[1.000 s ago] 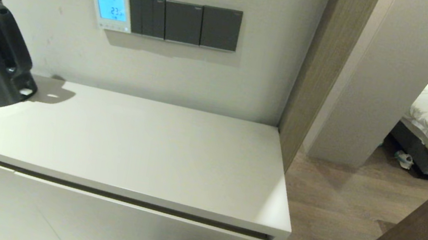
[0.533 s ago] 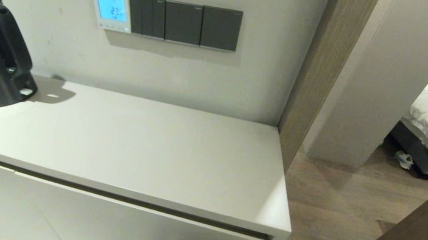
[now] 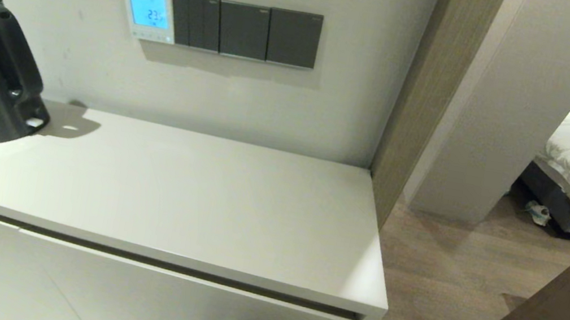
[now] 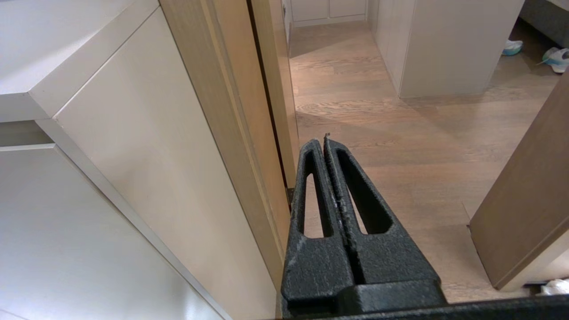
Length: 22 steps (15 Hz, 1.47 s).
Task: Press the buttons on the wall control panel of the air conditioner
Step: Turn off the central air conditioner
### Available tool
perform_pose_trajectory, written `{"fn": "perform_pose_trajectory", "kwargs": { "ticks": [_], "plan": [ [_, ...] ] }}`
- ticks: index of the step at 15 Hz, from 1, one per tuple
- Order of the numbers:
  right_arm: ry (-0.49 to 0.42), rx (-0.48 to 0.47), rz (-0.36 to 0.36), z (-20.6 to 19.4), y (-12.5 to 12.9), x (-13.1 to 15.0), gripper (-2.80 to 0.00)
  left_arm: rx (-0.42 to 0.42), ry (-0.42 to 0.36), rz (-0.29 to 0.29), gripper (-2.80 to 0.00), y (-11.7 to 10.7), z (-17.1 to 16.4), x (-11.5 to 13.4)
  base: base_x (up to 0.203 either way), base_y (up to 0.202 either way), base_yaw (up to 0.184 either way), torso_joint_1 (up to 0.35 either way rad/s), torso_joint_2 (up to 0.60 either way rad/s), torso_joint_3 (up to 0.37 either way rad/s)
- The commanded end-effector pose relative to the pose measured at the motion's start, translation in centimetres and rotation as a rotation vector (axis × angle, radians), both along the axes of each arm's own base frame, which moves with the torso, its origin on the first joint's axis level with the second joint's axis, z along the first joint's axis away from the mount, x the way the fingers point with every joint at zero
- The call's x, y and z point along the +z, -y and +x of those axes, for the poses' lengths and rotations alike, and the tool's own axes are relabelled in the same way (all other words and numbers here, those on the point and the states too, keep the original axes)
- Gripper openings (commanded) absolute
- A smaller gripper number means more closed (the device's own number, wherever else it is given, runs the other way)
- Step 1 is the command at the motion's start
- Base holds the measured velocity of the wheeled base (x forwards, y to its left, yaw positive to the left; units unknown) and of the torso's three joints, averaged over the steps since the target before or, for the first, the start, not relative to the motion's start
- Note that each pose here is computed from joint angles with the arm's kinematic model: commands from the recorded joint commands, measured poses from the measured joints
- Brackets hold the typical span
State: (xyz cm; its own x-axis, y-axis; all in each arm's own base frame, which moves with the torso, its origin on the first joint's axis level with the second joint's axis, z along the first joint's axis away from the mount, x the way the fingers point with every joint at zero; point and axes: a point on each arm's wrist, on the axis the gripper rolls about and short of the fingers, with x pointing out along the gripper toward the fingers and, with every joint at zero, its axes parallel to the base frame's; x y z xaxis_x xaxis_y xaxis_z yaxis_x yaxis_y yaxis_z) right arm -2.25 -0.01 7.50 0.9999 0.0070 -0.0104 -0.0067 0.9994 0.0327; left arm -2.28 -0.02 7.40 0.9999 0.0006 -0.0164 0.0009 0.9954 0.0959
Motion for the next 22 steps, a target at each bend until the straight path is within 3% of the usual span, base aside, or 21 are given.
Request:
{"fn": "perform_pose_trajectory", "kwargs": {
  "ticks": [1,22],
  "plan": [
    [-0.003,0.001,0.001,0.02,0.00,-0.04,-2.80,0.001,-0.002,0.000,-2.80,0.00,0.00,-0.04,0.000,0.000,0.000,0.000,0.00,0.000],
    [-0.002,-0.001,0.001,0.02,0.00,-0.03,-2.80,-0.001,-0.006,0.000,-2.80,0.00,0.02,-0.04,0.000,0.000,0.000,0.000,0.00,0.000]
  ]
}}
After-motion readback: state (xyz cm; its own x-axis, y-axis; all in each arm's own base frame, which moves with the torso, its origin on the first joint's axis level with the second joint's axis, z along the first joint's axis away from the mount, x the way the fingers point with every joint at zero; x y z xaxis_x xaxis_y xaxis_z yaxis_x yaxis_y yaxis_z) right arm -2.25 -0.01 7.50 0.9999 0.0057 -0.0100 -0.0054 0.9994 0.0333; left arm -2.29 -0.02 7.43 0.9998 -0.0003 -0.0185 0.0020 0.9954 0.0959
